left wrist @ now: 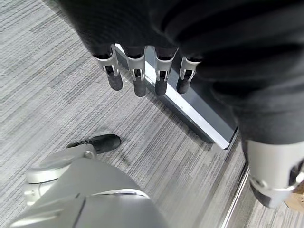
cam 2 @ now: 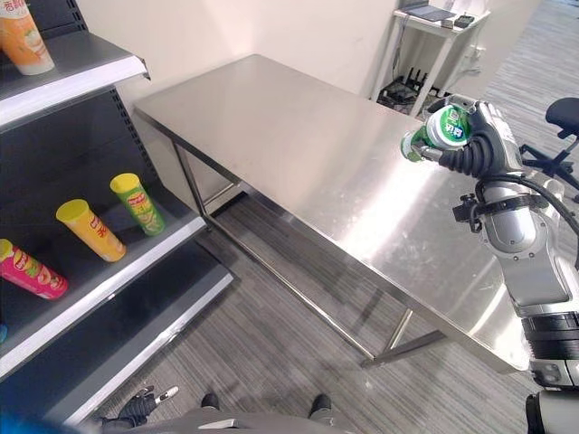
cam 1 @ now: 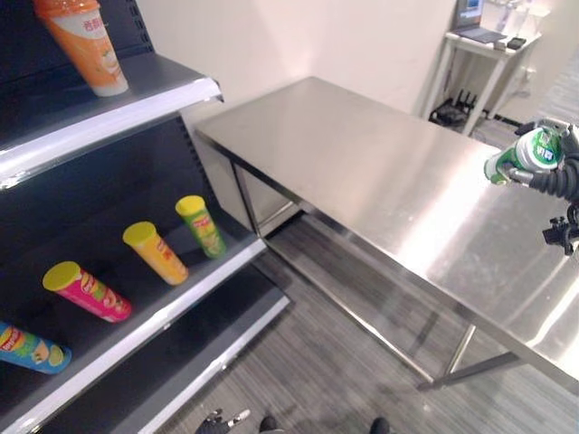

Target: Put the goods on the table back onto the shelves and tidy them up.

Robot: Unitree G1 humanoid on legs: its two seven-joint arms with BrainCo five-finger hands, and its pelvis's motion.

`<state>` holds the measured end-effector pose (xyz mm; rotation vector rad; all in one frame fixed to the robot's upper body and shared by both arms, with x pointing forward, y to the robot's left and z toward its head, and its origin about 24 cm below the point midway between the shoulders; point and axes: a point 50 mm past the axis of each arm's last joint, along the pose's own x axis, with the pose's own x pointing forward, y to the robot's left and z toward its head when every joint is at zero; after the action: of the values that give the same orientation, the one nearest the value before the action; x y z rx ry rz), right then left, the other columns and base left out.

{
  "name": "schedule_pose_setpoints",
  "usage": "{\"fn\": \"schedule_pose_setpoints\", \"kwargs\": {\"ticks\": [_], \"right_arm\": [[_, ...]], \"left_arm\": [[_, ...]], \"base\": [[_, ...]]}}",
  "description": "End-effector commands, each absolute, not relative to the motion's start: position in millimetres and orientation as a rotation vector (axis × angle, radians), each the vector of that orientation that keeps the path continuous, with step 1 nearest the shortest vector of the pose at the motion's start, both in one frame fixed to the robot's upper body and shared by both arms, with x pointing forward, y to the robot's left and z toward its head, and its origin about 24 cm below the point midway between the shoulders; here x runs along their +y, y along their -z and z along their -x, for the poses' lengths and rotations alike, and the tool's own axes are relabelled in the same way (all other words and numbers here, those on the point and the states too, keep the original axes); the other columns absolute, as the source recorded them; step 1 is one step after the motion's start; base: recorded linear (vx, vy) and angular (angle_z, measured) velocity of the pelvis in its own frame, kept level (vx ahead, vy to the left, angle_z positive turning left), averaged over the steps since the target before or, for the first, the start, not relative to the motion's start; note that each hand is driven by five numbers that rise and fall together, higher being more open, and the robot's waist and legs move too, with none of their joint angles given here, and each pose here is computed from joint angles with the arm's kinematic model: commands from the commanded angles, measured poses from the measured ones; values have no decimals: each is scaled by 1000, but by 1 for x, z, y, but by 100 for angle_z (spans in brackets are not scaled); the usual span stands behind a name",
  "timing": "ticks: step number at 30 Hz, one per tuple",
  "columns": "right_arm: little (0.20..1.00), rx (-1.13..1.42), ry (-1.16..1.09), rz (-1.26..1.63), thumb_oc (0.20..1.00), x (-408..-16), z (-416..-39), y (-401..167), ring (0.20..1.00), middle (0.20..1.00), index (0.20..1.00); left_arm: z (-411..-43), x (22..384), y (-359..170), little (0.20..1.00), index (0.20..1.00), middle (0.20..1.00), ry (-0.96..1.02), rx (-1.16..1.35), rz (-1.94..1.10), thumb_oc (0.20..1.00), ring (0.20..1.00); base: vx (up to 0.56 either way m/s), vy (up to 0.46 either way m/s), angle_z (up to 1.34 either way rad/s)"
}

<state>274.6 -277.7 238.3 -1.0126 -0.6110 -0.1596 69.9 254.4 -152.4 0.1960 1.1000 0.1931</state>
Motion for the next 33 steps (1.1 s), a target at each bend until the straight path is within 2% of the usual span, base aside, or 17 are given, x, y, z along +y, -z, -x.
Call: {"fn": "schedule_pose_setpoints", "kwargs": {"ticks": [1, 7, 10, 23, 26, 33], "right_arm": [[200, -841, 130, 977, 200, -260, -264, -282, 200, 200, 200], [200, -981, 139, 1038, 200, -247, -251, -307, 200, 200, 200], [200, -993, 144, 1086, 200, -247, -249, -311, 200, 200, 200], [200, -863, 268, 1177, 200, -274, -242, -297, 200, 200, 200], [200, -822, 321, 1187, 200, -280, -243, -290, 200, 200, 200], [200, -783, 323, 1206, 200, -291, -234, -290, 200, 200, 200]], "left_arm": [[-100, 263, 143, 1000, 1000, 1000, -180, 1007, -245, 1000, 1000], [-120, 255, 136, 1000, 1000, 1000, -213, 900, -193, 1000, 1000], [-115, 259, 136, 1000, 1000, 1000, -262, 897, -180, 1000, 1000], [-110, 269, 134, 1000, 1000, 1000, -208, 924, -256, 1000, 1000], [-111, 283, 129, 1000, 1000, 1000, -207, 926, -306, 1000, 1000], [-121, 292, 123, 1000, 1000, 1000, -183, 915, -357, 1000, 1000]], "base": [[-97, -73, 27], [-131, 29, 62], [-143, 359, 150], [-67, 319, 69], [-68, 424, 23], [-11, 232, 18]]}}
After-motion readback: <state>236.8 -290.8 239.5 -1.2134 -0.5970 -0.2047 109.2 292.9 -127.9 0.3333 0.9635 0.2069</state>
